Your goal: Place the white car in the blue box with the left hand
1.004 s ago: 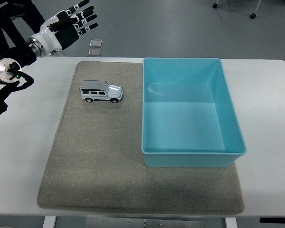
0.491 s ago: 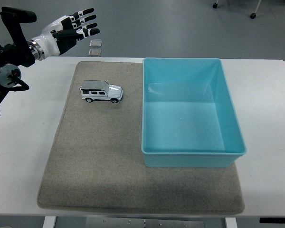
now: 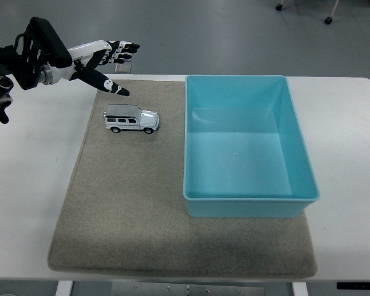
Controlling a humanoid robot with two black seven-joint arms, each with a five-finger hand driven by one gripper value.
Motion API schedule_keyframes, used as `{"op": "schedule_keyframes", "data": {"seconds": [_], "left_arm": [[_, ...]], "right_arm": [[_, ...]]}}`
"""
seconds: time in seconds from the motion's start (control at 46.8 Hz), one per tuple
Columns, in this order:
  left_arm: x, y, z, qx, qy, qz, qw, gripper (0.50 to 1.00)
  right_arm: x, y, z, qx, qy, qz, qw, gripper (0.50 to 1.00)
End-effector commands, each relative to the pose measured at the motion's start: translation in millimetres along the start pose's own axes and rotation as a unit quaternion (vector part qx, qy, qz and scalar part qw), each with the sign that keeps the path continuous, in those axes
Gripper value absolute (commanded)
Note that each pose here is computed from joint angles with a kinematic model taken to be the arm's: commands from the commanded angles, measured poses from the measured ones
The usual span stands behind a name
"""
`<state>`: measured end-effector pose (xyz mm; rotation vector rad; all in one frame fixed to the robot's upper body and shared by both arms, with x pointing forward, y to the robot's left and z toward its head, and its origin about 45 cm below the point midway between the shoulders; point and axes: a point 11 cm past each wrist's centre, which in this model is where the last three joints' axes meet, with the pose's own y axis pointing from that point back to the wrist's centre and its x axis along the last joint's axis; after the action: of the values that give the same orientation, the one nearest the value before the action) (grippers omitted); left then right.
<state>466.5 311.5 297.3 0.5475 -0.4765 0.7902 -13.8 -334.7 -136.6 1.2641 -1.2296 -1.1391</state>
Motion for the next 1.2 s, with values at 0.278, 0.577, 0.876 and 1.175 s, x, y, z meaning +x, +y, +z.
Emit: {"op": "schedule_keyframes", "data": {"seconds": [0.278, 0.577, 0.876, 1.175], "left_arm": [[-31.1, -1.1, -8.5, 0.031, -0.177, -0.015, 0.984, 0.994], [-42.6, -3.7, -19.5, 0.044, -0.254, -0.02, 0.966, 0.992], [-67.6, -18.9, -33.6, 0.054, -0.255, -0.04, 0.965, 0.992], [-68.9, -20.2, -33.4, 0.051, -0.266, -0.037, 0.962, 0.847]], "right_arm": [[0.0, 0.0, 0.0, 0.0, 0.0, 0.0, 1.0, 0.936], [0.0, 0.0, 0.0, 0.0, 0.0, 0.0, 1.0, 0.936], [0.0, 0.0, 0.0, 0.0, 0.0, 0.0, 1.0, 0.936], [0.0, 0.0, 0.0, 0.0, 0.0, 0.0, 1.0, 0.936]]}}
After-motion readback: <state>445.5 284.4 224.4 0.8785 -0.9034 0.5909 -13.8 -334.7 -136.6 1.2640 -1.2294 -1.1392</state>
